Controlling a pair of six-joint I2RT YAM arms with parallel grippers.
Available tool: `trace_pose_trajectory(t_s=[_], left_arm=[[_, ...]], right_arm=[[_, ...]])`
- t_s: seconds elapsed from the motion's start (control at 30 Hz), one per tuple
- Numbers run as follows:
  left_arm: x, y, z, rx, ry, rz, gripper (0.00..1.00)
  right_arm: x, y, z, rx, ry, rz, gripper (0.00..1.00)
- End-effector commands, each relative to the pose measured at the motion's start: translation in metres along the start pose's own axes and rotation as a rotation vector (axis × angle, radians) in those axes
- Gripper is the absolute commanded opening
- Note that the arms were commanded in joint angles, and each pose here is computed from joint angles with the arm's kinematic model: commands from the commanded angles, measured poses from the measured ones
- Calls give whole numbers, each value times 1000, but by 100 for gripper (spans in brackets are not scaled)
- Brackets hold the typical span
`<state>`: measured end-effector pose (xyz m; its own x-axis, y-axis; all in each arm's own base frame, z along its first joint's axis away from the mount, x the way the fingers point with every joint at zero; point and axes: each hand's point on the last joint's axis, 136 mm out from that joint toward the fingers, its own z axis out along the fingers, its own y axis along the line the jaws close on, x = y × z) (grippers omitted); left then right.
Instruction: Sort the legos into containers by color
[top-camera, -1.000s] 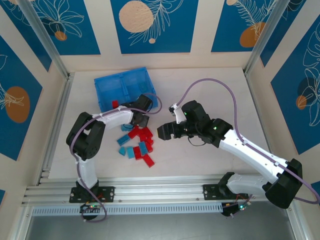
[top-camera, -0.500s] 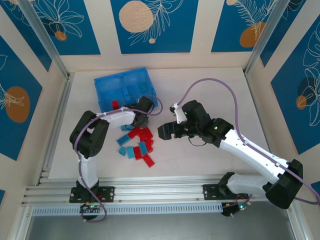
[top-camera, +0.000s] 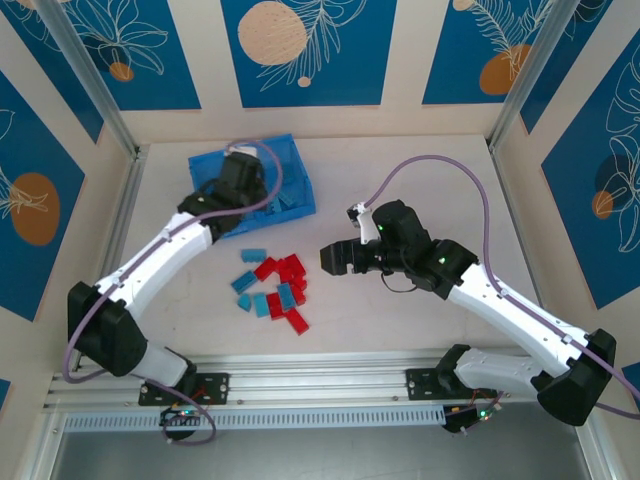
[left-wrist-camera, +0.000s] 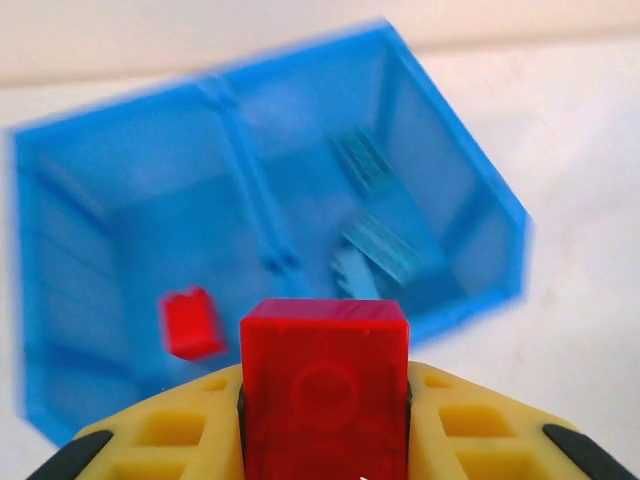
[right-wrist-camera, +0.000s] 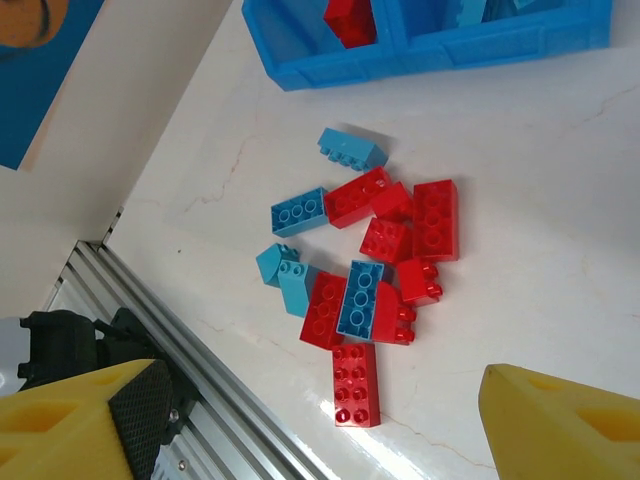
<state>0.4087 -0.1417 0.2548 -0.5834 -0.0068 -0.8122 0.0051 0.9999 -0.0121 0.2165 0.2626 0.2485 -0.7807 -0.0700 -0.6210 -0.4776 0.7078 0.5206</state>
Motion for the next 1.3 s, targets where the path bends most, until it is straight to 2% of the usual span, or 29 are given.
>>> trace_pose_trajectory(t_s=[0.0, 0.2, 0.33, 0.53, 0.7, 0.87, 0.97, 1.07, 1.27], left_arm=[[5, 55, 35, -138, 77, -122, 27], [7, 81, 105, -114, 227, -316, 28], [4, 96, 140, -135, 268, -342, 30], [12, 110, 165, -214, 324, -320, 40], [17, 111, 164, -213, 335, -344, 47], [-7, 102, 131, -143, 274, -369, 49], [-26, 89, 86, -56, 209, -393, 46], [-32, 65, 25, 76, 120, -389, 43], [7, 17, -98, 274, -22, -119, 42]], right_arm=[[-8, 5, -6, -10, -39, 4, 82], [-5, 4, -7, -10, -28, 8, 82], [-2, 2, -10, 1, -27, 9, 82], [-2, -3, -15, 19, -46, 9, 83], [-3, -1, -17, 16, -50, 6, 83], [-2, -1, -17, 17, -46, 16, 83], [-1, -4, -13, 23, -44, 30, 83], [3, -9, -5, 42, -26, 44, 82], [11, 6, 30, 22, 57, 4, 82]])
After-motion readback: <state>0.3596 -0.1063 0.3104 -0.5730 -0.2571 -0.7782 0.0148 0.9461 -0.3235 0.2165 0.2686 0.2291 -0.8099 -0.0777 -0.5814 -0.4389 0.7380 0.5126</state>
